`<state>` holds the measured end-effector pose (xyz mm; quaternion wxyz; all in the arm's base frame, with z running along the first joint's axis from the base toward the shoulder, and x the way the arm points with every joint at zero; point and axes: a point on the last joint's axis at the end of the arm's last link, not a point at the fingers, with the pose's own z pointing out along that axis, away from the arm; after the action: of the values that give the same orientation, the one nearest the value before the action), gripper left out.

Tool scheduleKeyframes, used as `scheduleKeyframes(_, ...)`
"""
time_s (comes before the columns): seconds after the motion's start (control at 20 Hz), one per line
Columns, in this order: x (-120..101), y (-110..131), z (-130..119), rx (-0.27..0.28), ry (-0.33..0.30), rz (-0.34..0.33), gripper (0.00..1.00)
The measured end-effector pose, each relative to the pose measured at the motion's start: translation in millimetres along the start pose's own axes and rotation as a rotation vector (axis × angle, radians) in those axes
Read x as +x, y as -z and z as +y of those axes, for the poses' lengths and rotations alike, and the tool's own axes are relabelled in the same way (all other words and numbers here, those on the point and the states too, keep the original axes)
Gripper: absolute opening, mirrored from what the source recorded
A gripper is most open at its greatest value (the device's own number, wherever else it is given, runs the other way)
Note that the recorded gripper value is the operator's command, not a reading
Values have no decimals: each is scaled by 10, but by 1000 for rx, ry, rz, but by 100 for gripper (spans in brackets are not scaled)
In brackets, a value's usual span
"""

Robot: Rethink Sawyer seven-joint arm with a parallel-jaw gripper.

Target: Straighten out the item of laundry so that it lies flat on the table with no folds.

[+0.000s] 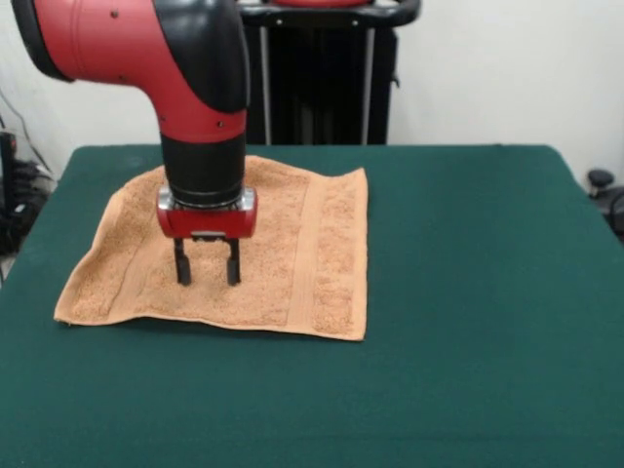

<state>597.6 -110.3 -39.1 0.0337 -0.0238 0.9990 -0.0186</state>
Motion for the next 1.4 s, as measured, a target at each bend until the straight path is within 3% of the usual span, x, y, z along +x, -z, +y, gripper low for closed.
scheduleKeyframes(0.95, -70, -15, 105, 75, 37, 8, 100)
scheduleKeyframes(1.4, -174, -8, 169, 100, -1, 74, 100)
